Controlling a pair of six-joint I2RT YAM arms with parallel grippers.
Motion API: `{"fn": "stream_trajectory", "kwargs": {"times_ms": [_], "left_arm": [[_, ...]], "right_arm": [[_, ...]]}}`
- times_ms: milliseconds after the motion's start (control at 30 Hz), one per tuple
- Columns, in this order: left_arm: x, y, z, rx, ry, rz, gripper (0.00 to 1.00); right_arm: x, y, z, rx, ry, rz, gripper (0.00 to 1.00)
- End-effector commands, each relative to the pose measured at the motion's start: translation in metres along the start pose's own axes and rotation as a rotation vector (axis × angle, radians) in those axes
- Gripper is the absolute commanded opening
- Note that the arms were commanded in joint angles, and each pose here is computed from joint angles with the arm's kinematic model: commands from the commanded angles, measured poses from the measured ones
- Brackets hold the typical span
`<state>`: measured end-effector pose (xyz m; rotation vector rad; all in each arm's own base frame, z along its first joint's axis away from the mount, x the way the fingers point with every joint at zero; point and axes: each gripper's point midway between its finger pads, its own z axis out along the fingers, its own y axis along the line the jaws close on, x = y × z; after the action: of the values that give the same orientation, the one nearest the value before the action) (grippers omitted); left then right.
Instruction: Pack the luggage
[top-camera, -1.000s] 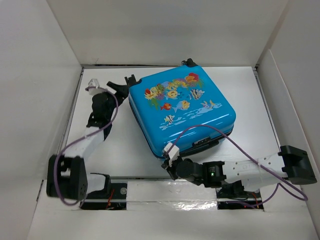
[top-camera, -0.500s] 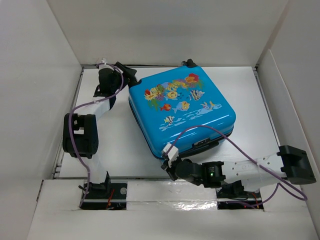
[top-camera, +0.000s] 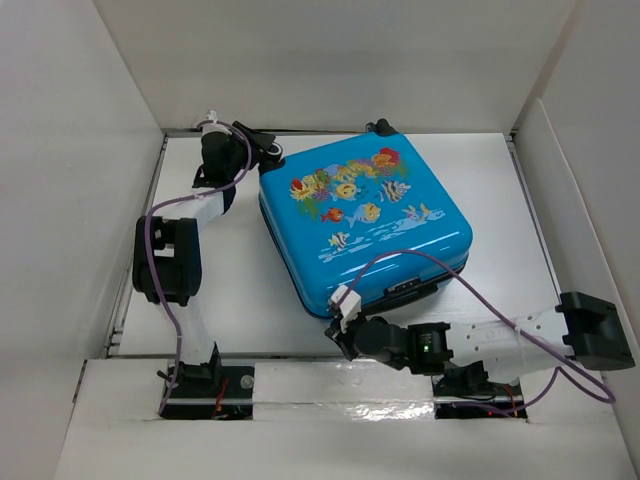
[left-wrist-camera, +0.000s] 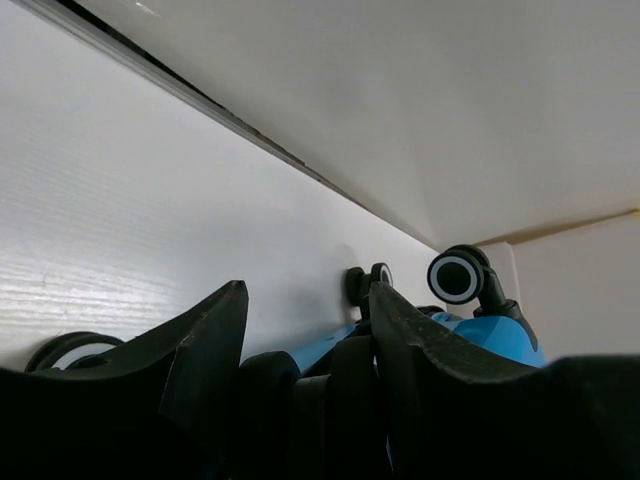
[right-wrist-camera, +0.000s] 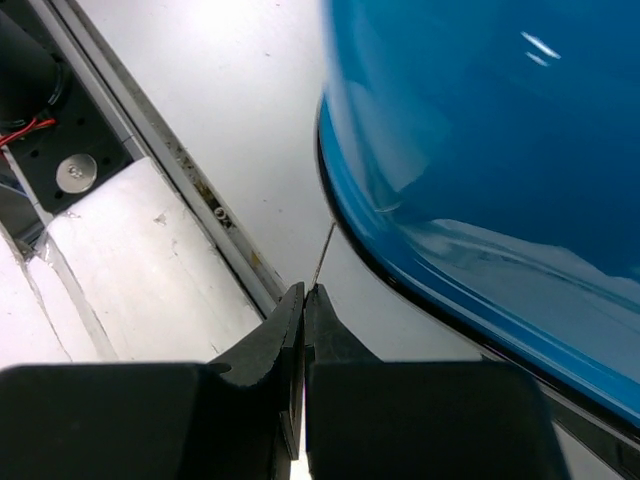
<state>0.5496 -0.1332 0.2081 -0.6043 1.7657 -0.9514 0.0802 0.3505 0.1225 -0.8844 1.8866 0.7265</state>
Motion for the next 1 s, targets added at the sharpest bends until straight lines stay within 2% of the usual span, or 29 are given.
{"fn": "stream_trajectory", "kwargs": {"times_ms": [0, 67, 100, 167, 200, 267, 300, 367, 400, 467, 500, 567, 600, 667, 700, 733, 800, 933, 967], "left_arm": [[0.013, -0.039, -0.006, 0.170, 0.022, 0.003, 0.00], [0.002, -0.041, -0.020, 0.228, -0.024, 0.014, 0.00], [-0.001, -0.020, -0.032, 0.216, -0.058, 0.000, 0.00], [-0.021, -0.010, -0.056, 0.188, -0.150, -0.010, 0.00], [-0.017, 0.022, -0.072, 0.129, -0.177, -0.027, 0.00], [-0.031, 0.023, -0.103, 0.126, -0.276, -0.033, 0.00], [-0.012, 0.048, -0.118, 0.070, -0.268, -0.051, 0.00], [-0.015, 0.046, -0.144, 0.064, -0.330, -0.037, 0.00], [0.002, 0.064, -0.156, 0.027, -0.318, -0.047, 0.00], [0.007, 0.055, -0.179, 0.054, -0.343, -0.033, 0.00], [0.029, 0.071, -0.189, 0.013, -0.305, -0.041, 0.00], [0.034, 0.056, -0.210, 0.051, -0.321, -0.023, 0.00], [0.051, 0.069, -0.216, 0.008, -0.281, -0.024, 0.00], [0.052, 0.050, -0.234, 0.059, -0.292, -0.011, 0.00], [0.070, 0.057, -0.238, 0.027, -0.236, -0.012, 0.00], [0.066, 0.041, -0.249, 0.077, -0.263, -0.001, 0.00], [0.084, 0.041, -0.256, 0.068, -0.204, 0.002, 0.00], [0.083, 0.027, -0.272, 0.105, -0.211, 0.059, 0.00], [0.080, 0.025, -0.272, 0.095, -0.215, 0.073, 0.04]], "right_arm": [[-0.016, 0.016, -0.010, -0.118, -0.057, 0.085, 0.00], [-0.018, 0.005, -0.013, -0.108, -0.074, 0.102, 0.00], [-0.028, -0.006, -0.017, -0.095, -0.105, 0.124, 0.00], [-0.029, -0.022, -0.022, -0.072, -0.120, 0.134, 0.00], [-0.040, -0.027, -0.029, -0.077, -0.154, 0.140, 0.00], [-0.048, -0.046, -0.032, -0.054, -0.186, 0.139, 0.00], [-0.053, -0.053, -0.035, -0.049, -0.201, 0.139, 0.00], [-0.070, -0.074, -0.040, -0.014, -0.246, 0.140, 0.00], [-0.073, -0.079, -0.041, -0.015, -0.244, 0.114, 0.00], [-0.082, -0.104, -0.043, 0.042, -0.256, 0.109, 0.00], [-0.090, -0.109, -0.045, 0.043, -0.262, 0.084, 0.00], [-0.102, -0.138, -0.049, 0.109, -0.292, 0.075, 0.00], [-0.111, -0.142, -0.052, 0.097, -0.310, 0.068, 0.00], [-0.122, -0.155, -0.058, 0.111, -0.336, 0.059, 0.00], [-0.125, -0.169, -0.062, 0.132, -0.344, 0.054, 0.00], [-0.130, -0.175, -0.066, 0.145, -0.353, 0.050, 0.00], [-0.128, -0.186, -0.070, 0.168, -0.343, 0.034, 0.00], [-0.124, -0.227, -0.094, 0.295, -0.362, 0.049, 0.00], [-0.123, -0.234, -0.098, 0.316, -0.367, 0.053, 0.00]]}}
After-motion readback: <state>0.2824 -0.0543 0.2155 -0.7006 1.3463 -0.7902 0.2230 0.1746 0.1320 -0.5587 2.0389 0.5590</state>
